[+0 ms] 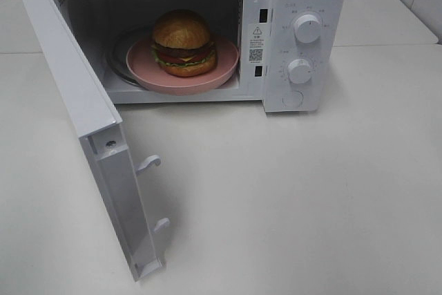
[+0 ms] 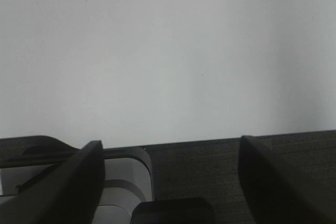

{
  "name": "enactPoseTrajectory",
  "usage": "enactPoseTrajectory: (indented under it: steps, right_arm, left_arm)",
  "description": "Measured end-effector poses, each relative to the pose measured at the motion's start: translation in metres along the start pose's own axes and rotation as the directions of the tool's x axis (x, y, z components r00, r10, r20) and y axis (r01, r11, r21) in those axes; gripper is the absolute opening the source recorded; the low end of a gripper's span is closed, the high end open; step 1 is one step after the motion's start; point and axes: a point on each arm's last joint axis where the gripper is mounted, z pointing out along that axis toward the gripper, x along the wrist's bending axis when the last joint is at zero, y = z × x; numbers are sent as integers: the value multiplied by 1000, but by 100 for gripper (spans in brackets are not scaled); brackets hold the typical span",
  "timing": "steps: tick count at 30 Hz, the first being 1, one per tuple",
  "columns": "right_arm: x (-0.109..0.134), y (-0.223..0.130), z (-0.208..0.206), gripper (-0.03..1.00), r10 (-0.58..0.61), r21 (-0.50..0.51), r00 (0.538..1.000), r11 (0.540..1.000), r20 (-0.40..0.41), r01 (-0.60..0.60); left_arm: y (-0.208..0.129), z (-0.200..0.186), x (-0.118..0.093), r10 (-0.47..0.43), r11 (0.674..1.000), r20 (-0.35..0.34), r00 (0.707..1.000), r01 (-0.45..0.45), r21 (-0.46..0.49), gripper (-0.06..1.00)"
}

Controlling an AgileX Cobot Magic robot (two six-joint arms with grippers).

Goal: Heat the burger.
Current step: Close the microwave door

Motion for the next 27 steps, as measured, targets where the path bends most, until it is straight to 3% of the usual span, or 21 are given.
enactPoseTrajectory:
  steps: [3,6,11,13,14,16,19,22,24,26,27]
  right_arm:
    - [-3,-31,10,67,-1,-21,1000,1000,-3,1]
    - [-3,-38,12,67,-9,-38,1000,999,-5,9]
    - [-4,-66,23,67,-35,-145,999,989,-32,30]
    - [-5,-77,16,67,-48,-297,997,955,-61,28]
    - [-5,-77,16,67,-48,-297,997,955,-61,28]
    - [-6,-88,10,67,-76,-392,995,919,-64,45]
    - [-6,-90,8,67,-79,-412,995,910,-68,44]
    - [-6,-101,3,67,-94,-486,992,873,-81,43]
    - [-8,-118,-5,67,-110,-595,990,803,-90,36]
    - [-8,-121,-6,67,-114,-612,989,790,-90,36]
    - [-9,-128,-9,67,-121,-650,988,760,-91,33]
  left_arm:
    - [0,0,0,-2,1000,3,1000,2,-1,0]
    - [0,0,-1,-4,1000,8,1000,4,-2,0]
    - [1,0,-3,-17,1000,29,999,17,-8,0]
    - [1,0,-3,-18,1000,30,999,18,-8,0]
    - [1,0,-3,-18,1000,30,999,18,-8,0]
    - [1,0,-3,-18,1000,30,999,18,-8,0]
    - [1,0,-3,-18,1000,30,999,18,-8,0]
    - [1,0,-3,-17,1000,31,999,17,-9,0]
    - [1,0,-3,2,1000,30,1000,-2,-13,0]
    - [1,0,-3,11,1000,29,1000,-11,-15,0]
    - [3,0,-2,28,1000,30,999,-28,-12,0]
